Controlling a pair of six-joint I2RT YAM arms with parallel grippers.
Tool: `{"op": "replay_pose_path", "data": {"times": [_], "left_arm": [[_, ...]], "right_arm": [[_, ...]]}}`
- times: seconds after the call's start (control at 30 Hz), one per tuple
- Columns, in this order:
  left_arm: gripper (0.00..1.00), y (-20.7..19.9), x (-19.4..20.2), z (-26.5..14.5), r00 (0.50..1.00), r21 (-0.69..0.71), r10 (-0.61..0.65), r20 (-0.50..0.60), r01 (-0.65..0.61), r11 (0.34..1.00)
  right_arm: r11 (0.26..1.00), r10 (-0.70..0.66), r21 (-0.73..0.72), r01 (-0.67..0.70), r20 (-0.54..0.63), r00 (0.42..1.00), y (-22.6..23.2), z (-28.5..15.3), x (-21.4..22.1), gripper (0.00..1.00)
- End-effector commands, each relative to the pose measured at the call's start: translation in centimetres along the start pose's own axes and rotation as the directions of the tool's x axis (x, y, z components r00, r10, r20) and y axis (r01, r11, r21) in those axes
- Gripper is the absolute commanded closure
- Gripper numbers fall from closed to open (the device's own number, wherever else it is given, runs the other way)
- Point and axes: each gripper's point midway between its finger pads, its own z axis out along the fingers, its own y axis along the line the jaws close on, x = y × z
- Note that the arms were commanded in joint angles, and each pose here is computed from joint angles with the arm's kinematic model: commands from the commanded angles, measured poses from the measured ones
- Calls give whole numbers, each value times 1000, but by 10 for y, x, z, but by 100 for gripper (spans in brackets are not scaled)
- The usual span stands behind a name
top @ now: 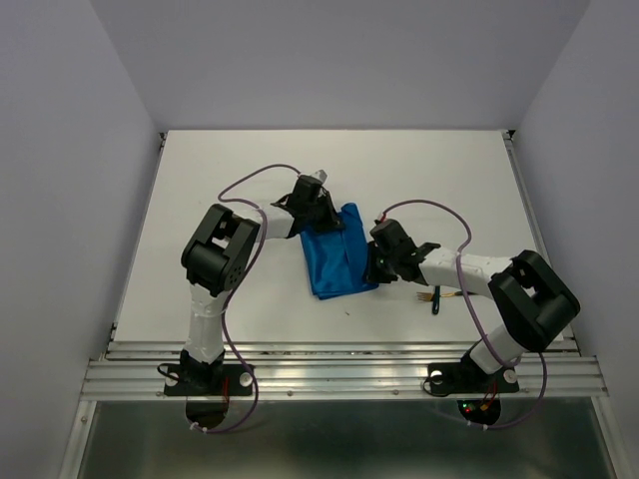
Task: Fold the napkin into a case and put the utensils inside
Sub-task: Smooth out the 2/3-rectangle-folded napkin at the center of the board.
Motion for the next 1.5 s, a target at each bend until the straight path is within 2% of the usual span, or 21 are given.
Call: {"op": "replay_pose_path", "data": {"times": [0.0,0.07,0.1,0.13,0.17,0.2,0.23,0.3,0.47,0.53,0.6,0.7,0.73,0.8,0.83,0.93,1.07,1.47], "left_arm": [[100,6,-10,3,1000,-29,20,24,-20,999],[100,6,-12,1,999,-37,23,33,-21,999],[96,5,-14,0,999,-40,28,38,-26,999],[84,6,-17,-2,998,-51,36,49,-34,998],[76,6,-18,-4,998,-62,39,48,-36,997],[63,4,-24,-9,996,-74,56,69,-51,996],[59,3,-28,-12,995,-84,65,79,-58,995],[54,0,-38,-24,991,-112,81,110,-69,991],[53,-14,-59,-50,978,-135,111,179,-87,987],[55,-23,-64,-57,974,-116,116,194,-95,989],[62,-32,-64,-61,973,-96,120,198,-102,990],[66,-42,-62,-64,971,-83,117,206,-102,991],[73,-45,-61,-65,971,-76,117,208,-103,992],[80,-54,-59,-65,970,-31,108,218,-104,994],[88,-59,-56,-64,971,-10,108,213,-108,994],[100,-65,-49,-52,978,40,104,183,-113,993],[100,-43,-36,-32,986,-1,94,141,-95,996],[100,3,-7,-7,993,-81,90,71,-84,993]], "right_arm": [[999,-10,50,12,-46,999,-17,10,22,85],[998,-9,61,12,-49,999,-20,12,24,85],[998,-7,67,11,-56,998,-22,12,27,85],[998,-7,67,11,-56,998,-23,13,27,85],[997,-6,72,10,-63,998,-25,14,30,85],[997,-3,78,8,-63,998,-26,14,31,85],[997,0,82,5,-63,998,-27,14,31,85],[996,4,91,1,-56,998,-29,14,30,85],[995,18,96,-12,-53,998,-28,14,28,86],[995,19,97,-14,-50,999,-27,14,27,85],[995,19,98,-14,-49,999,-27,14,27,86],[995,19,97,-14,-48,999,-26,15,26,86],[995,19,96,-14,-47,999,-26,14,26,86],[995,19,94,-15,-47,999,-25,14,25,89],[996,21,91,-17,-43,999,-24,14,24,89],[996,19,92,-15,-42,999,-24,14,24,89],[995,20,94,-16,-42,999,-25,14,24,89],[996,20,91,-18,-27,999,-23,9,20,89]]}}
